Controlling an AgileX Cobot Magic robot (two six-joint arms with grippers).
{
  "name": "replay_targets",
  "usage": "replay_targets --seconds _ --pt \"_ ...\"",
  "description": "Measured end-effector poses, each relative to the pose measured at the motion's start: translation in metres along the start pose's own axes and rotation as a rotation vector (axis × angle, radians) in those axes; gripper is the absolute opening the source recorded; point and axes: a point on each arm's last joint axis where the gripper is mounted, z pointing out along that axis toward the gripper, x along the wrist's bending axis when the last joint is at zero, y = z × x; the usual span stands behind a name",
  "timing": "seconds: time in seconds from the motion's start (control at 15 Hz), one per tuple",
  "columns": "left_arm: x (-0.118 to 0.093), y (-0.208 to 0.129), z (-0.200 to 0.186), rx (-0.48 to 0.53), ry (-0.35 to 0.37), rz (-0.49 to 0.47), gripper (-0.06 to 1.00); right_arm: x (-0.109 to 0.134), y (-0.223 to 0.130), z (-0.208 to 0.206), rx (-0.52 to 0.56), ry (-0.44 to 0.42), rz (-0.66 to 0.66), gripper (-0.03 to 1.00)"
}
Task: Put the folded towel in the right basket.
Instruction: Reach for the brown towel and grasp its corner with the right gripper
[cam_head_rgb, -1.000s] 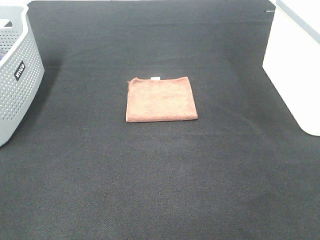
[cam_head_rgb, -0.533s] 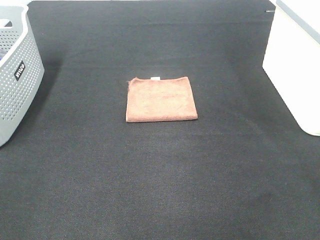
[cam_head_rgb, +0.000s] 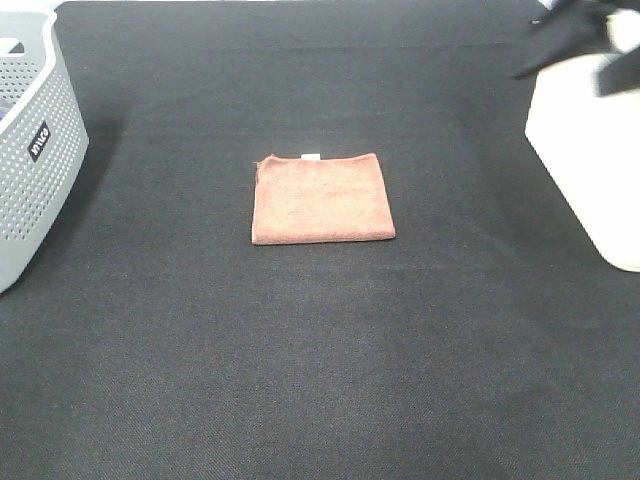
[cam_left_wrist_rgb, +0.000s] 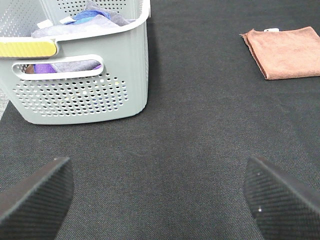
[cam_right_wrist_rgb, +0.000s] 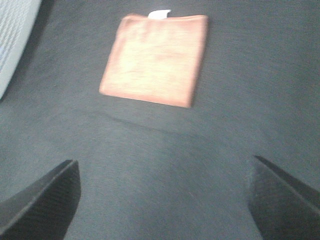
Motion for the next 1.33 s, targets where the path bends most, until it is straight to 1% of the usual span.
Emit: replay_targets --seconds 0.2,0.27,0.33,0.47,0.53,0.67,0.8,1.0,1.07,1.13,1.27,1.33 --pt "0.0 0.0 0.0 0.0 0.0 0.0 0.87 0.02 0.02 0.05 0.081 0.069 -0.071 0.83" --pt "0.0 0.0 0.0 0.0 0.0 0.0 0.87 0.018 0.03 0.076 0.111 0.084 -0.046 0.83" --pt "0.0 0.0 0.0 0.0 0.0 0.0 0.87 0.018 0.03 0.076 0.111 0.084 -0.046 0.83" --pt "0.0 0.0 0.0 0.0 0.0 0.0 0.87 0.007 0.04 0.121 0.182 0.086 -0.016 0.82" --pt "0.0 0.0 0.0 0.0 0.0 0.0 0.87 0.004 0.043 0.138 0.217 0.094 0.005 0.82" --pt "0.0 0.0 0.0 0.0 0.0 0.0 0.87 -0.005 0.042 0.176 0.309 0.115 0.06 0.82" --pt "0.0 0.0 0.0 0.0 0.0 0.0 0.87 -0.012 0.042 0.209 0.371 0.133 0.091 0.82" --pt "0.0 0.0 0.0 0.0 0.0 0.0 0.87 -0.026 0.04 0.254 0.413 0.131 0.131 0.82" --pt "0.0 0.0 0.0 0.0 0.0 0.0 0.87 -0.031 0.041 0.263 0.41 0.131 0.14 0.82" --pt "0.0 0.0 0.0 0.0 0.0 0.0 0.87 -0.031 0.041 0.263 0.41 0.131 0.14 0.82" --pt "0.0 0.0 0.0 0.0 0.0 0.0 0.87 -0.049 0.038 0.282 0.413 0.125 0.173 0.82" --pt "0.0 0.0 0.0 0.0 0.0 0.0 0.87 -0.054 0.037 0.287 0.414 0.121 0.18 0.82"
